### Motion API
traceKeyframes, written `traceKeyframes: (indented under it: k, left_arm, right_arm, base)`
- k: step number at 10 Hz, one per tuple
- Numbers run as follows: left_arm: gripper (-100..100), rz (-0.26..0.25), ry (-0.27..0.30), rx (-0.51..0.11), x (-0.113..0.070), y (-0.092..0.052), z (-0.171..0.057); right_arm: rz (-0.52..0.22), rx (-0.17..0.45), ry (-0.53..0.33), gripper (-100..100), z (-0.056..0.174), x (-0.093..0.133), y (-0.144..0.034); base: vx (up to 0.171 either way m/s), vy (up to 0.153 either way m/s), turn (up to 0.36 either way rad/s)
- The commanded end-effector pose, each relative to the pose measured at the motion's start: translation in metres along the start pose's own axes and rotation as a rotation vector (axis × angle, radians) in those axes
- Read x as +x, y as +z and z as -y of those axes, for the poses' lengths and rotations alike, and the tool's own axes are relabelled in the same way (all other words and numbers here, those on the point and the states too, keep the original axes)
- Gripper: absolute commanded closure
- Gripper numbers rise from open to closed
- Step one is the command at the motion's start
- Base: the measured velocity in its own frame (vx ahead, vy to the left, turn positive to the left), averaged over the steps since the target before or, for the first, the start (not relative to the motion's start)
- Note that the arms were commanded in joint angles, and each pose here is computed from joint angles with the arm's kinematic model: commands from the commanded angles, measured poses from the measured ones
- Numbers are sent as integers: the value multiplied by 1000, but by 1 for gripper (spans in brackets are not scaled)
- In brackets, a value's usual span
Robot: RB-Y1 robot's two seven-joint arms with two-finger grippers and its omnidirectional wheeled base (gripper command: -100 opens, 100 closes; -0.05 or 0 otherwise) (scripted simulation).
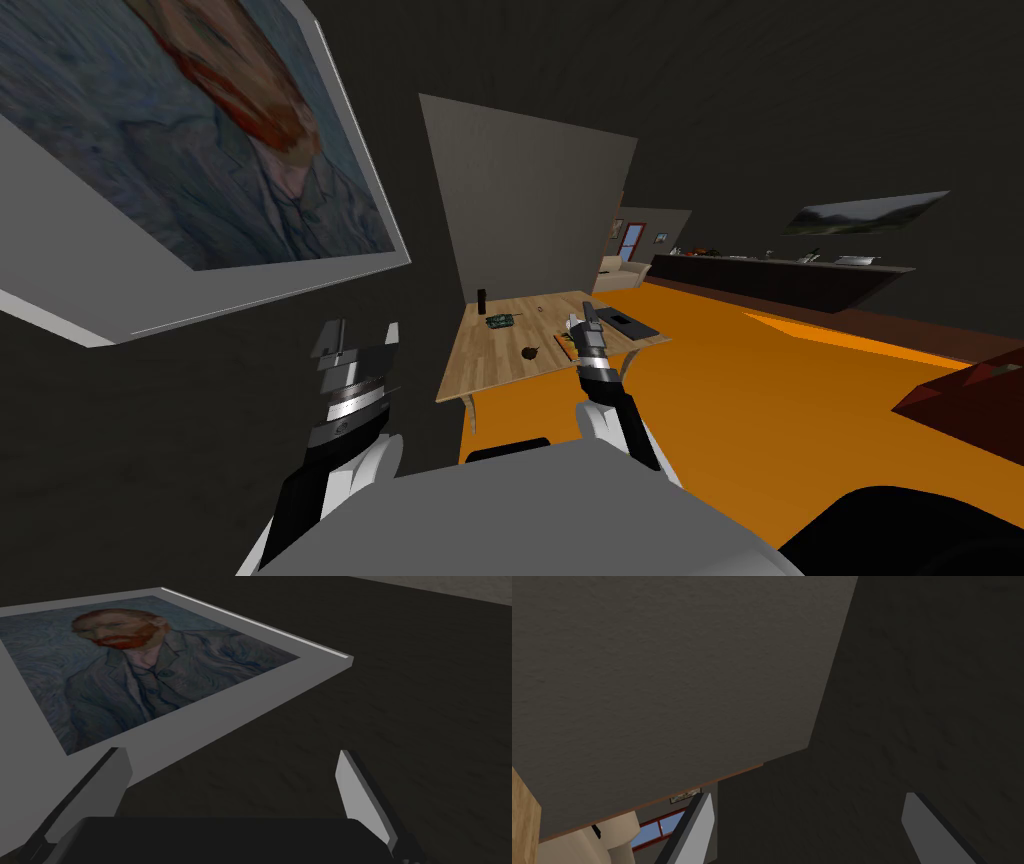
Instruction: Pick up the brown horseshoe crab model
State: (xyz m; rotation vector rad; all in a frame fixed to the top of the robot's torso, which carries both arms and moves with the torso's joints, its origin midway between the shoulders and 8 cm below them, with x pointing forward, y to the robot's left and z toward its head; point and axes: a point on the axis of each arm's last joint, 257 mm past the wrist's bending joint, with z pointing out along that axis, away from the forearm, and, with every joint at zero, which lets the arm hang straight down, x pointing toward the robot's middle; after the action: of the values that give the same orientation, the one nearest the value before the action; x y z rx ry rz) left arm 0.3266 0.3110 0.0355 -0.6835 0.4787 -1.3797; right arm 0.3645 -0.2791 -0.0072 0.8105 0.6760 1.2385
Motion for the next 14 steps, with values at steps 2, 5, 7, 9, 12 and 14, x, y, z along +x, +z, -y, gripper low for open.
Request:
traceKeyframes:
  k: [2, 5, 7, 9, 12, 14]
  left_arm:
    - [0, 0, 0, 0, 0, 0, 0]
    - [0, 0, 0, 0, 0, 0, 0]
    - [0, 0, 0, 0, 0, 0, 0]
    - [0, 0, 0, 0, 0, 0, 0]
    - [0, 0, 0, 0, 0, 0, 0]
    - [0, 0, 0, 0, 0, 0, 0]
  right_arm:
    - [-42, 16, 22, -100, 11, -1, 1]
    - [-63, 46, 88, -100, 29, -8, 5]
    - [-65, 71, 148, -100, 44, -16, 9]
    - [-54, 85, 202, -100, 53, -23, 12]
    - [-32, 114, 297, -100, 73, -35, 18]
    - [-13, 130, 358, -100, 84, -42, 21]
  base:
    - [-9, -23, -2]
    - [-14, -38, -1]
    - [-20, -47, -2]
    - [-22, -29, 1]
    - [-24, -32, 2]
    - [-8, -22, 2]
